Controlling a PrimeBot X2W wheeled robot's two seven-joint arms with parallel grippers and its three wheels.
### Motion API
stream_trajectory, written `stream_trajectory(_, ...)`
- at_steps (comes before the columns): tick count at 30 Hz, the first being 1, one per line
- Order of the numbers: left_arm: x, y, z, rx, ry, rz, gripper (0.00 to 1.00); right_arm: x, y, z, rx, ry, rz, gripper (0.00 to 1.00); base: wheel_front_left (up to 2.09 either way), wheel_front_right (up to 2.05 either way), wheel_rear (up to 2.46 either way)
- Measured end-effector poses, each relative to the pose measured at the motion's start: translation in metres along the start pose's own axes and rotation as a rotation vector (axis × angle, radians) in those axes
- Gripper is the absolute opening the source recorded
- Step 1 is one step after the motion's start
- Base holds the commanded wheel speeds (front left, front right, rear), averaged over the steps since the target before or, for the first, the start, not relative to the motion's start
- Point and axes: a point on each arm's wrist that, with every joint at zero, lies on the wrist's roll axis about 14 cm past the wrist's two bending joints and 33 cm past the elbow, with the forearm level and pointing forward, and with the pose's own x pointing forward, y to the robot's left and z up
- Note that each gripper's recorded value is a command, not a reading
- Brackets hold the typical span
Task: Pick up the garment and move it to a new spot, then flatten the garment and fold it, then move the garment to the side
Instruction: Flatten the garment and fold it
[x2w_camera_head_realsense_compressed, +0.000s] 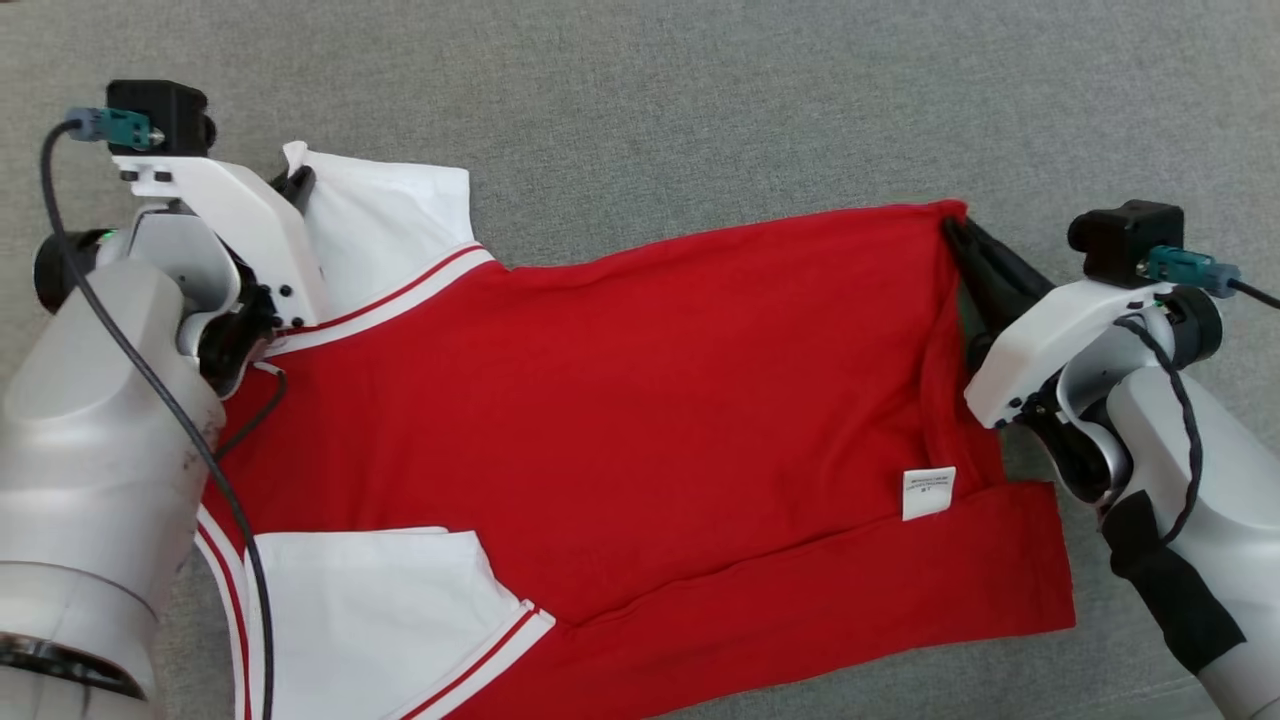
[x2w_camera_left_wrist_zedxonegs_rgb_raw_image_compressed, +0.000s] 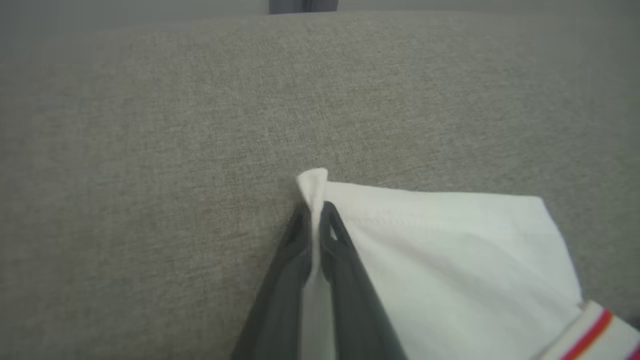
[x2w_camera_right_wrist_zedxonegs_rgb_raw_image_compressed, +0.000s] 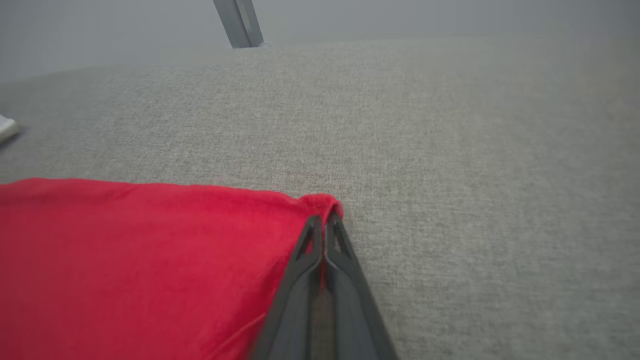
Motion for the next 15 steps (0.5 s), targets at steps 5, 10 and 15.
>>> stream_trajectory(5,-0.013,-0.004,0.020,-0.004,-0.099,-0.005,0.00,-0.006,-0.002,0.019,-0.032,-0.068,0.007,0.00,0.00,0.00,0.00)
stream_trajectory(10,-0.040,-0.006,0.057,-0.004,-0.273,-0.012,0.00,-0.015,-0.001,0.046,-0.132,-0.146,0.032,0.00,0.00,0.00,0.00)
stream_trajectory(15,-0.075,-0.015,0.073,-0.005,-0.420,-0.050,0.00,-0.022,-0.001,0.059,-0.227,-0.173,0.045,0.00,0.00,0.00,0.00)
